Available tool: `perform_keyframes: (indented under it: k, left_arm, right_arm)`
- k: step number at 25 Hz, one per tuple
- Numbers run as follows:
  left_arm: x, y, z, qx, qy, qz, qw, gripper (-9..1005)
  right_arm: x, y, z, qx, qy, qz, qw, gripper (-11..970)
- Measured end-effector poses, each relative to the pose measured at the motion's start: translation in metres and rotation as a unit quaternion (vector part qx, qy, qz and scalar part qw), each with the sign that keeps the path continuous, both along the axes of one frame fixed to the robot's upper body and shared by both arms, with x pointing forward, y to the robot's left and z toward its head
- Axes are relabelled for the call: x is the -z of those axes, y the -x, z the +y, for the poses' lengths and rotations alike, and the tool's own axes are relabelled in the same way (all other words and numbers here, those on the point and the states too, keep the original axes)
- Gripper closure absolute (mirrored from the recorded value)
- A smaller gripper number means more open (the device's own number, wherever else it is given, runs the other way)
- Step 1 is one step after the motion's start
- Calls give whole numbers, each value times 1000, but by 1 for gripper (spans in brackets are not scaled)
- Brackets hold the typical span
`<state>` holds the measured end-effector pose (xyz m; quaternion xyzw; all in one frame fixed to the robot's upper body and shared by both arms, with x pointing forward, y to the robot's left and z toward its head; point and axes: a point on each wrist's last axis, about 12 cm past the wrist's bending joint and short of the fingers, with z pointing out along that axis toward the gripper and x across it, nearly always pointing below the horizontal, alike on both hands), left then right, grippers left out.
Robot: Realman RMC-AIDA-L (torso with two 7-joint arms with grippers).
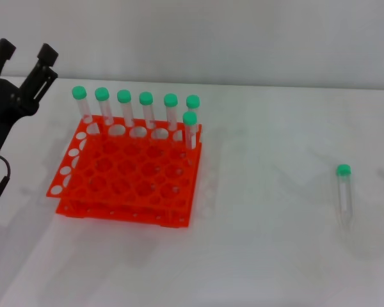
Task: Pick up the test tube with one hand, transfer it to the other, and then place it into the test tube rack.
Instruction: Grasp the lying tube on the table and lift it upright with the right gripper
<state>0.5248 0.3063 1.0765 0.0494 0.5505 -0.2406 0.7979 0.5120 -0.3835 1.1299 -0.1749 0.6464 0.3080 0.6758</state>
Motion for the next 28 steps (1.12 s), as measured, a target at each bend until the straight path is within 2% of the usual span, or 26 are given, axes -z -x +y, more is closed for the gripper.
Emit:
perform_keyframes:
  k: [9, 15, 19, 23, 28]
  left_arm:
    - [0, -2, -1, 23, -16, 6, 1000, 103]
    - [5, 13, 4, 14, -2, 1, 1000, 103]
    - [6, 16, 7, 17, -1, 7, 1000, 104]
    - [11, 24, 12, 9, 0, 16, 1000, 104]
    - [13, 29, 10, 14, 1, 17, 1000, 104]
  right_arm:
    - [13, 5, 7, -11, 19, 4, 1000, 117]
    - [2, -1, 9, -29, 30, 16, 999, 118]
    - [-17, -14, 10, -36, 57, 83, 994, 118]
    - [-47, -31, 22, -22, 112, 153, 982, 118]
    - [-93, -46, 50, 35, 210, 217, 953, 119]
